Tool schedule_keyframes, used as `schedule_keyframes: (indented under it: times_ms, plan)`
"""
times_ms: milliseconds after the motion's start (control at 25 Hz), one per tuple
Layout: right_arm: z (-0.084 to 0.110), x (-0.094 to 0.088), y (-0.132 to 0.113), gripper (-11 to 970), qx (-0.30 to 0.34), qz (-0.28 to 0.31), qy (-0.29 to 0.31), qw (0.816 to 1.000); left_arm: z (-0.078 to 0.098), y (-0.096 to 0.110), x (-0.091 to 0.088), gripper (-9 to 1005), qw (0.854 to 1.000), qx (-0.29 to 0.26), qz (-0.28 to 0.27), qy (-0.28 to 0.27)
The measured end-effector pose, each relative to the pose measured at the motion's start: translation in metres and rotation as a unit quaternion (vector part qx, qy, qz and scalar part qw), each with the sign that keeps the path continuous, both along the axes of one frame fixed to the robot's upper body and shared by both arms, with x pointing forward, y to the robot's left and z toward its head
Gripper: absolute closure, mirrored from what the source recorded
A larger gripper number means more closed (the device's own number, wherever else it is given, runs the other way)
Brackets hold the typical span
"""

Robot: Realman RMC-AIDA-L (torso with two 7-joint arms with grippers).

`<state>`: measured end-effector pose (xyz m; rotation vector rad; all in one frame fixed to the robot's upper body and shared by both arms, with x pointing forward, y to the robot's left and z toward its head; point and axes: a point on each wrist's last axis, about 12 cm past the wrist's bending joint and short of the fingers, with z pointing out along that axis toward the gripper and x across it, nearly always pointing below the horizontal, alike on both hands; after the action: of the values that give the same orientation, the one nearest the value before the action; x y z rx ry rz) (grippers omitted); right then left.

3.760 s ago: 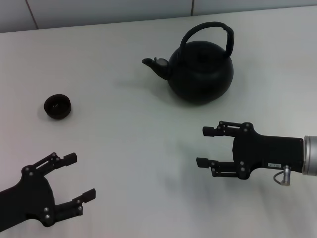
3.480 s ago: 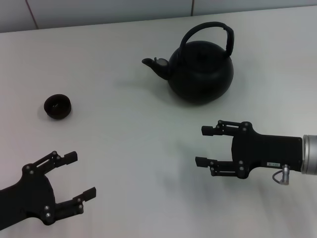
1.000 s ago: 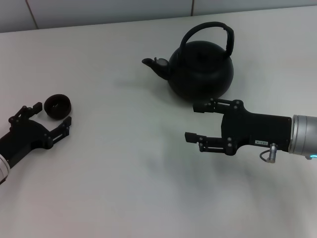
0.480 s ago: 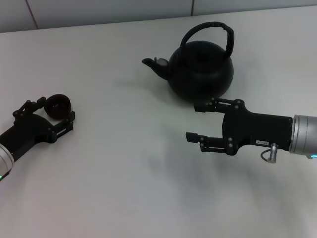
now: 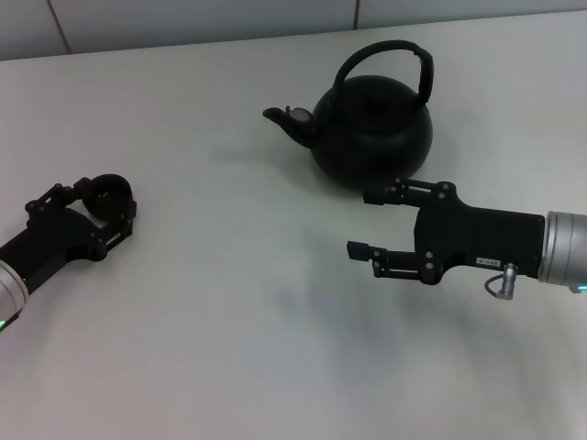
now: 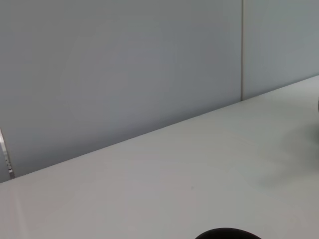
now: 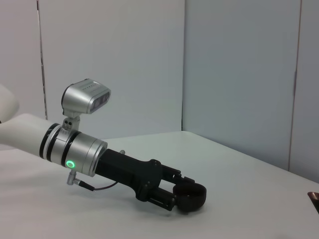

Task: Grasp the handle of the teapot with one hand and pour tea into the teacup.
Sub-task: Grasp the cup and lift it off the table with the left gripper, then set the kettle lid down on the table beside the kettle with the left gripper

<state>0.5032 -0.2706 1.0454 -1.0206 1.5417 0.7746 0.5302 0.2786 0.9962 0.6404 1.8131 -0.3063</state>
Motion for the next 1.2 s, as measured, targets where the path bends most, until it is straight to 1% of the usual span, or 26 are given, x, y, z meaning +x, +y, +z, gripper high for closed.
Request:
schedule_keyframes:
  times_ms: [200, 440, 520, 640, 720, 800, 960, 1000, 1040, 1080, 1120, 1160, 1200]
  plan:
    - [0.000, 0.000, 0.000, 222, 0.000, 0.000, 0.000, 1.000, 0.000, 0.000, 0.000, 313, 1.000, -0.002, -0.001, -0.001]
    - [0.000, 0.002, 0.001, 222, -0.002, -0.003, 0.000, 1.000, 0.000, 0.000, -0.002, 313, 1.000, -0.002, 0.000, 0.000]
    - [-0.001, 0.002, 0.001, 221, -0.004, -0.006, 0.002, 1.000, 0.000, 0.000, -0.002, 313, 1.000, -0.008, -0.001, 0.000]
    - [-0.002, 0.002, 0.001, 221, -0.005, -0.008, 0.003, 1.000, 0.003, -0.002, -0.008, 312, 0.999, -0.031, -0.015, -0.010]
    - [-0.002, 0.002, 0.000, 222, -0.004, -0.010, 0.003, 1.000, 0.005, -0.004, -0.012, 312, 0.998, -0.042, -0.030, -0.018]
    - [-0.002, 0.003, 0.000, 222, -0.002, -0.014, 0.000, 1.000, 0.007, -0.009, -0.017, 312, 0.997, -0.050, -0.057, -0.027]
    - [-0.002, 0.003, -0.001, 223, -0.004, -0.021, -0.012, 1.000, 0.011, -0.019, -0.029, 312, 0.989, -0.060, -0.128, -0.045]
    - [-0.003, 0.002, -0.001, 223, -0.004, -0.021, -0.013, 1.000, 0.011, -0.019, -0.029, 312, 0.989, -0.060, -0.128, -0.045]
    - [-0.003, 0.002, -0.001, 223, -0.004, -0.021, -0.012, 1.000, 0.012, -0.022, -0.033, 312, 0.986, -0.061, -0.146, -0.045]
    - [-0.004, 0.002, 0.000, 223, -0.003, -0.021, -0.011, 1.000, 0.012, -0.022, -0.033, 313, 0.986, -0.061, -0.146, -0.045]
    - [-0.004, 0.002, 0.000, 223, -0.003, -0.020, -0.011, 1.000, 0.010, -0.026, -0.040, 313, 0.982, -0.063, -0.174, -0.041]
    - [-0.003, 0.002, 0.000, 223, -0.002, -0.020, -0.011, 1.000, 0.010, -0.028, -0.043, 313, 0.980, -0.062, -0.184, -0.039]
    - [-0.003, 0.002, 0.000, 222, -0.002, -0.019, -0.012, 1.000, 0.008, -0.031, -0.048, 313, 0.976, -0.056, -0.207, -0.035]
